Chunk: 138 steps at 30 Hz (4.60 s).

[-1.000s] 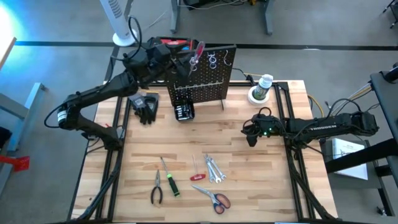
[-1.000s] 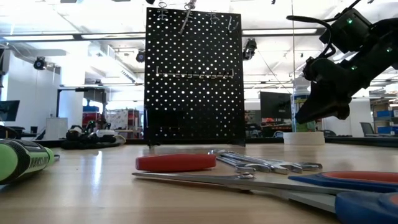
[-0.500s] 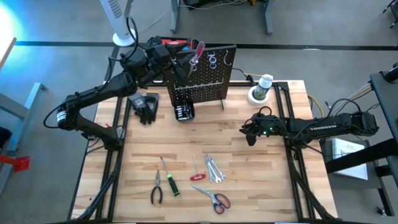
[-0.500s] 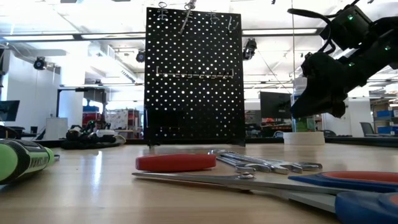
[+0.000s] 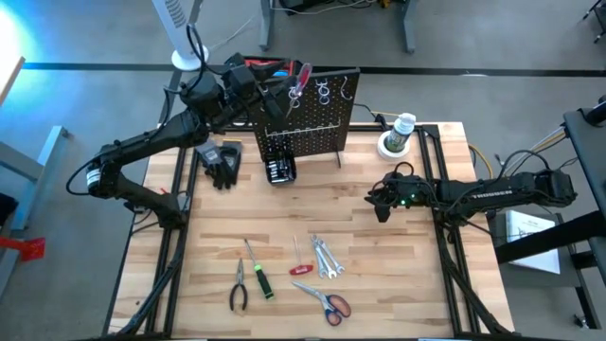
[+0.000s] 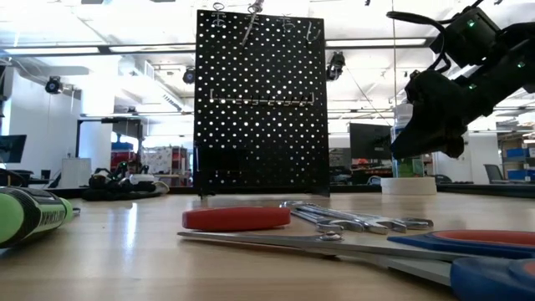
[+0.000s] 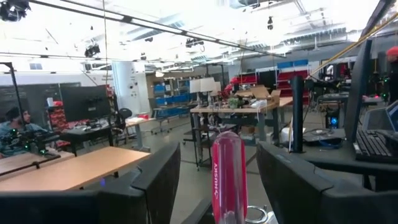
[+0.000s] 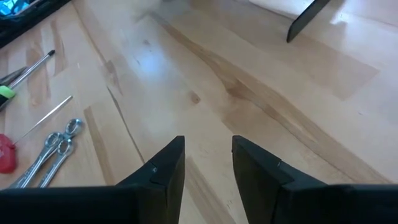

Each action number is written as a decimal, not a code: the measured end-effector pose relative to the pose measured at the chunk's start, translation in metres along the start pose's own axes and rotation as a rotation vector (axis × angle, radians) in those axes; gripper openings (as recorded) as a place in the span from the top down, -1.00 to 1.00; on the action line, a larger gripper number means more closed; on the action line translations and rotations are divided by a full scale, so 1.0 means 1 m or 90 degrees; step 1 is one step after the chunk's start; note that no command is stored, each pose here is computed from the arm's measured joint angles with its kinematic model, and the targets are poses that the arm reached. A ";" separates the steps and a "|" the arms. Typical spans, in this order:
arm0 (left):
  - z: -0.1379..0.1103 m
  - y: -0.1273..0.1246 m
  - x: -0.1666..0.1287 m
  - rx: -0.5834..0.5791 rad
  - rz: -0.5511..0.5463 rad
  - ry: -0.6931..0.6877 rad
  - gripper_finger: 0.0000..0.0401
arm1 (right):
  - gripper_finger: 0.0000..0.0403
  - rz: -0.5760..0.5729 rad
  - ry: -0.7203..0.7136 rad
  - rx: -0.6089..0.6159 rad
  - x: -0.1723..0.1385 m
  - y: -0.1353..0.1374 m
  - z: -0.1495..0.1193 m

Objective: Hang tools onto peg board
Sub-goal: Hang the red screwdriver on the pegboard, then hang the light green screwdriver on the pegboard

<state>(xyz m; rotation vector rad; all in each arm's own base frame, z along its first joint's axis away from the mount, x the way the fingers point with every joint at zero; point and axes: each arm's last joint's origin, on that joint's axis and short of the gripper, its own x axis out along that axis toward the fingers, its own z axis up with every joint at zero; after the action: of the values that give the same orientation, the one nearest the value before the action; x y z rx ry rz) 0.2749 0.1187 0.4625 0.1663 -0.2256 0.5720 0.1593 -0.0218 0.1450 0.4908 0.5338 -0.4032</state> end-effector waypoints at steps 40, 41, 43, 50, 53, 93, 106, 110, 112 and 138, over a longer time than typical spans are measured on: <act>0.033 -0.011 0.084 0.010 -0.024 0.237 0.36 | 0.42 0.018 0.005 -0.008 0.000 0.002 -0.002; 0.033 -0.011 0.085 0.008 -0.024 0.236 0.42 | 0.43 0.018 0.007 -0.005 0.000 0.001 -0.003; 0.031 -0.011 0.085 0.006 -0.023 0.241 0.55 | 0.46 0.014 0.012 0.001 0.000 0.000 -0.006; 0.033 -0.010 0.081 -0.003 -0.018 0.253 0.64 | 0.55 0.001 0.034 0.022 0.002 -0.007 -0.018; 0.039 -0.008 0.075 -0.001 -0.001 0.255 0.63 | 0.59 -0.005 0.043 0.028 0.002 -0.010 -0.023; 0.102 0.017 0.023 0.060 0.069 0.169 -0.06 | 0.42 -0.001 0.040 0.057 0.002 -0.011 -0.026; 0.077 -0.001 -0.025 0.055 -0.003 0.286 -0.03 | 0.42 0.010 -0.013 0.034 0.002 -0.008 -0.019; 0.066 -0.005 -0.057 0.042 -0.019 0.230 0.00 | 0.38 0.055 -0.028 0.029 0.002 -0.004 -0.014; 0.056 -0.006 -0.075 0.035 -0.027 0.204 0.00 | 0.36 0.082 -0.030 0.019 0.002 -0.002 -0.013; -0.175 -0.057 -0.191 -0.166 -0.148 0.237 0.01 | 0.50 0.245 -0.251 -0.174 -0.011 0.023 0.025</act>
<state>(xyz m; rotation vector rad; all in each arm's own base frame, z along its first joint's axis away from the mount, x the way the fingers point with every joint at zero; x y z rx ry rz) 0.1795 0.0110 0.2400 -0.1660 0.0814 0.3297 0.1713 -0.0142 0.1780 0.2318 0.1018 -0.0503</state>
